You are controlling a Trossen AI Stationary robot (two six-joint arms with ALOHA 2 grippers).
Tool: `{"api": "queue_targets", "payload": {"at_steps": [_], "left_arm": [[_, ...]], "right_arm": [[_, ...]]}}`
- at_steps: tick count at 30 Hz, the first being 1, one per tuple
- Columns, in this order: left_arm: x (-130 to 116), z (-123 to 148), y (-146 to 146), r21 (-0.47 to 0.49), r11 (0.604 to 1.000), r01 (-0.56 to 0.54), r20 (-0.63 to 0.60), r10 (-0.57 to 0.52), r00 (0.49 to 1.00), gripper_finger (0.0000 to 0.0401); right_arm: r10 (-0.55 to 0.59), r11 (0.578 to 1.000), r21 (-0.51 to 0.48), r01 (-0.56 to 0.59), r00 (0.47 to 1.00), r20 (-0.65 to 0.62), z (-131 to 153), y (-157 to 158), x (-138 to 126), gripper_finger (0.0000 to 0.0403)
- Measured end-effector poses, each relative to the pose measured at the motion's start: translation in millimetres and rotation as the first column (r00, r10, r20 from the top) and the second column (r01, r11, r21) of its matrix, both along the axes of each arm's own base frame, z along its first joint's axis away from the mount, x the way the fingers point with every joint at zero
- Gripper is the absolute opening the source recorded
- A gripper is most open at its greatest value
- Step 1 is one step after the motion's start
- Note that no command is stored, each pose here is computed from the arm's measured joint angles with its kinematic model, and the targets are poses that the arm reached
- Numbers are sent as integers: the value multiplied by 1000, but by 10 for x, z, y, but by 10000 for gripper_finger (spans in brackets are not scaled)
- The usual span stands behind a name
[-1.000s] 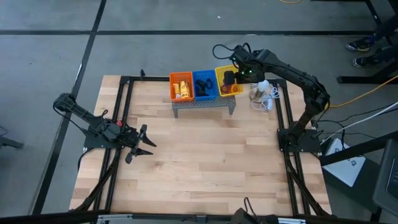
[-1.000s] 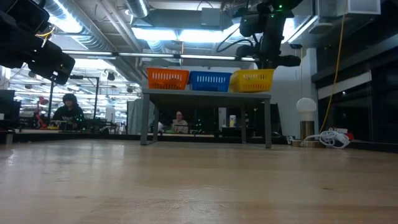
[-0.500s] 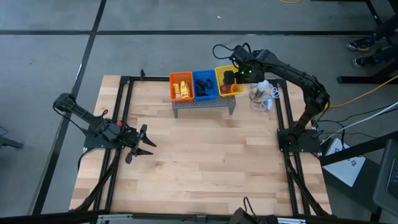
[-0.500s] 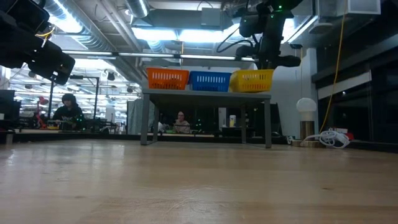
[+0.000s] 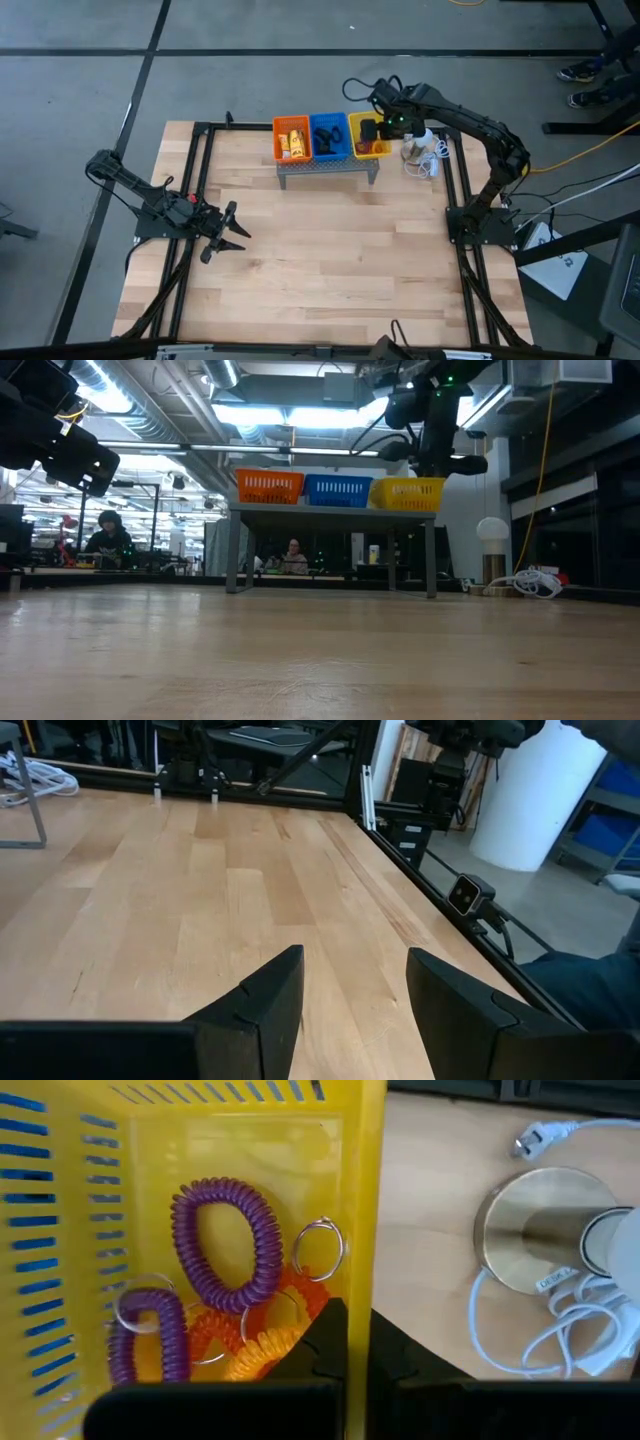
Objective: Pick & Place Office Desk Supplies
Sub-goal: Put the yellow bin onto the shelf
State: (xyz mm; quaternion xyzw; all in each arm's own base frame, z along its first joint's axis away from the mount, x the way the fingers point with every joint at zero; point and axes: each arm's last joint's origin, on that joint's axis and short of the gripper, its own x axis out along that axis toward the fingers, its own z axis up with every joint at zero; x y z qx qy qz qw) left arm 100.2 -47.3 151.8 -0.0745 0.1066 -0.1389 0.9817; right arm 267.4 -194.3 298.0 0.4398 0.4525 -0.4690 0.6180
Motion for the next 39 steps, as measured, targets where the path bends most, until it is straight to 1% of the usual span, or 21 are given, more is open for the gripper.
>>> {"api": "queue_targets", "payload": {"at_steps": [3, 13, 24, 39], "left_arm": [[0, 0, 0, 0, 1000, 0, 0, 0, 1000, 173], [0, 1, 0, 3, 1000, 0, 2, 0, 1000, 173], [0, 2, 0, 8, 1000, 1, 5, -1, 1000, 173], [0, 3, 0, 9, 1000, 1, 6, -1, 1000, 173]], "right_arm": [[0, 1000, 1, 0, 1000, 0, -24, -1, 2, 3], [7, 1000, -18, -6, 998, 64, -9, -29, 55, 3], [-4, 1000, 3, 3, 997, 78, -9, -20, 59, 3], [3, 1000, 6, -4, 997, 81, -9, 2, 76, 3]]}}
